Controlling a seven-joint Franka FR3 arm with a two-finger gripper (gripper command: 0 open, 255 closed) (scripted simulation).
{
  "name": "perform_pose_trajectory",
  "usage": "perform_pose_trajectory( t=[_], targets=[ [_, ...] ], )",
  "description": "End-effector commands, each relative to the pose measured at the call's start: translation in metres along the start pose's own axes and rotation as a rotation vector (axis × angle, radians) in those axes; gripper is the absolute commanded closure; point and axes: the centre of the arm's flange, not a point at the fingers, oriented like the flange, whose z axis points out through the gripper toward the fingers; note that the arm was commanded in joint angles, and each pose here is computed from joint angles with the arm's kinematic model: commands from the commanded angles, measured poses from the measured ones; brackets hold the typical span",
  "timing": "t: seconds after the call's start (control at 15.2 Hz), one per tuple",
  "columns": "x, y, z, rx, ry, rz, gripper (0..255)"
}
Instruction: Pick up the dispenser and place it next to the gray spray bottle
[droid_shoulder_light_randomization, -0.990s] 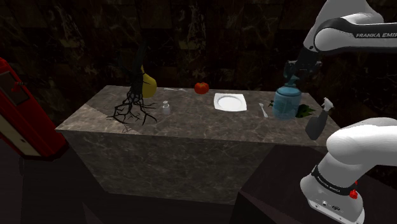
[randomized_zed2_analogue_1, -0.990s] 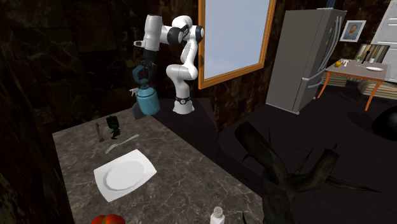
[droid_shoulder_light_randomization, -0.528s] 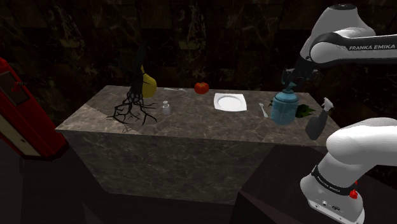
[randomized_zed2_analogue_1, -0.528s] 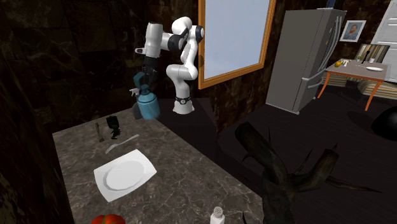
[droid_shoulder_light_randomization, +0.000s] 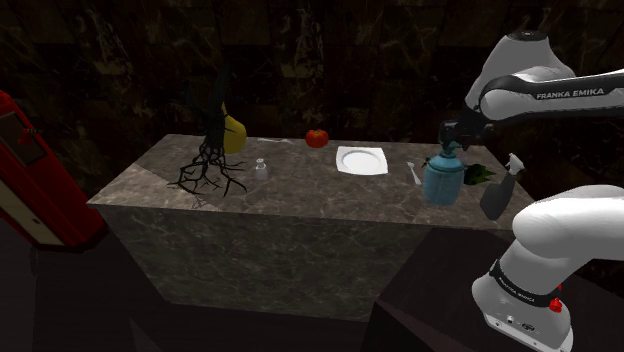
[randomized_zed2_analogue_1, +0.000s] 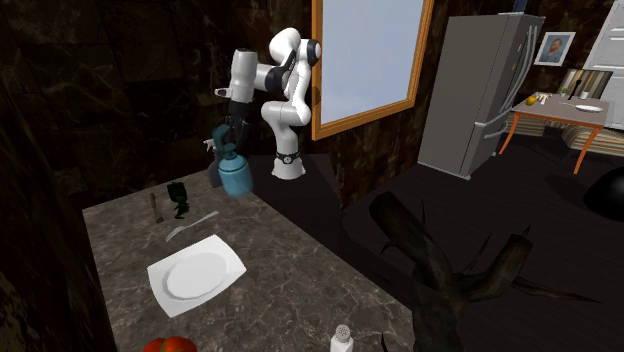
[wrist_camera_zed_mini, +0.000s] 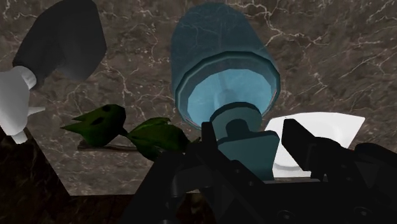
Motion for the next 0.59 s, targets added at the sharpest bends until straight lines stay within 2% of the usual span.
perform_pose_trajectory(
  t=[0.0,0.53],
  targets=[
    [-0.002,0.0,0.009,0.001,0.002,0.0,255],
    [-0.013,0.0,0.047,0.001,0.002,0.0,255]
  ],
)
